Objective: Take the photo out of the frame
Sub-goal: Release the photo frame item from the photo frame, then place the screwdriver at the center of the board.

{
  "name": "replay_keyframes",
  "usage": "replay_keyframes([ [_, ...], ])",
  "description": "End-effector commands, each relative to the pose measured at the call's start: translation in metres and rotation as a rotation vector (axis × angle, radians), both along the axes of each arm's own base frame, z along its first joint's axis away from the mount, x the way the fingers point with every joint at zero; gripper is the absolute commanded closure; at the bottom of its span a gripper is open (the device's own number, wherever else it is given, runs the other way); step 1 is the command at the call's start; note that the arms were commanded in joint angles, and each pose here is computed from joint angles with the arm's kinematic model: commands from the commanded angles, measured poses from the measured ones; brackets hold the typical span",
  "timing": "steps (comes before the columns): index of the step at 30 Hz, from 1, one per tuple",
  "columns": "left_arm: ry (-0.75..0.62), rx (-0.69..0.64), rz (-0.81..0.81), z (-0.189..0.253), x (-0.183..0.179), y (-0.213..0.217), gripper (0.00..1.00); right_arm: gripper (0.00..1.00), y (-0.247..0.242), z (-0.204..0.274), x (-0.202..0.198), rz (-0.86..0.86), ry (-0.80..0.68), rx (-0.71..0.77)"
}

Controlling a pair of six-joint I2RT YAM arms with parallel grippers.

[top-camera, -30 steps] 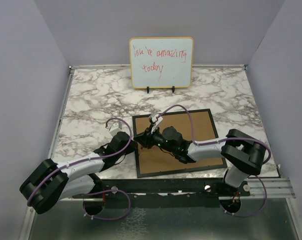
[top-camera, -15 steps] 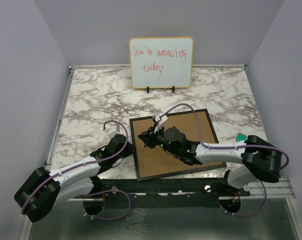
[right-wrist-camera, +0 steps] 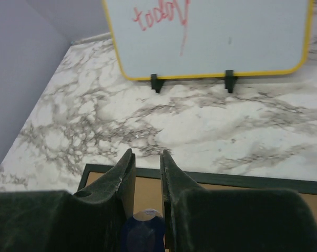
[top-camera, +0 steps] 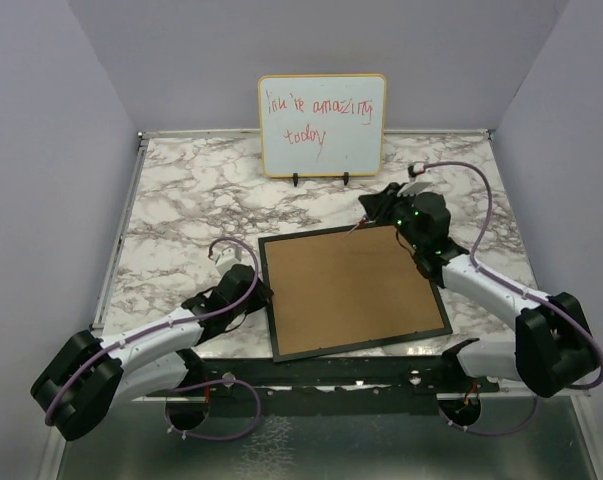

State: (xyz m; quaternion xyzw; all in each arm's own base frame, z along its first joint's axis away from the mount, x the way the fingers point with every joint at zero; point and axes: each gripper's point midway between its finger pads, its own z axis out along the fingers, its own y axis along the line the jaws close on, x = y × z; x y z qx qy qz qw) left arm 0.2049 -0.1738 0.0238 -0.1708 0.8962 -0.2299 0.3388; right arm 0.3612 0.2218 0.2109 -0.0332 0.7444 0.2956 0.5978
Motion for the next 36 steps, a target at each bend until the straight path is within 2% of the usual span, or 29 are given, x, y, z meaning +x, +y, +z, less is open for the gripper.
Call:
replay_keyframes([
  [1, 0.123, 0.210, 0.014, -0.033, -0.024, 0.041, 0.61, 0.99, -0.038, -0.013, 0.012, 0.002, 0.119, 0.101],
  [5, 0.113, 0.229, 0.027, -0.029, -0.019, 0.046, 0.53, 0.99, -0.085, -0.023, 0.037, -0.108, 0.198, 0.183],
  [13, 0.121, 0.256, 0.017, -0.025, -0.014, 0.050, 0.48, 1.00, -0.182, -0.063, 0.076, -0.363, 0.358, 0.400],
  [19, 0.120, 0.235, 0.004, -0.021, -0.012, 0.046, 0.46, 0.99, -0.246, -0.080, 0.094, -0.597, 0.447, 0.378],
  [23, 0.119, 0.206, -0.017, -0.016, -0.011, 0.040, 0.45, 1.00, -0.283, -0.100, 0.102, -0.708, 0.529, 0.452],
  [28, 0.113, 0.177, -0.038, -0.009, -0.009, 0.034, 0.43, 1.00, -0.295, -0.121, 0.112, -0.767, 0.614, 0.522],
  [33, 0.104, 0.168, -0.061, 0.002, -0.005, 0.028, 0.42, 1.00, -0.316, -0.150, 0.116, -0.922, 0.671, 0.532],
  [36, 0.103, 0.173, -0.065, 0.005, -0.003, 0.028, 0.42, 0.99, -0.316, -0.159, 0.124, -0.902, 0.682, 0.516],
])
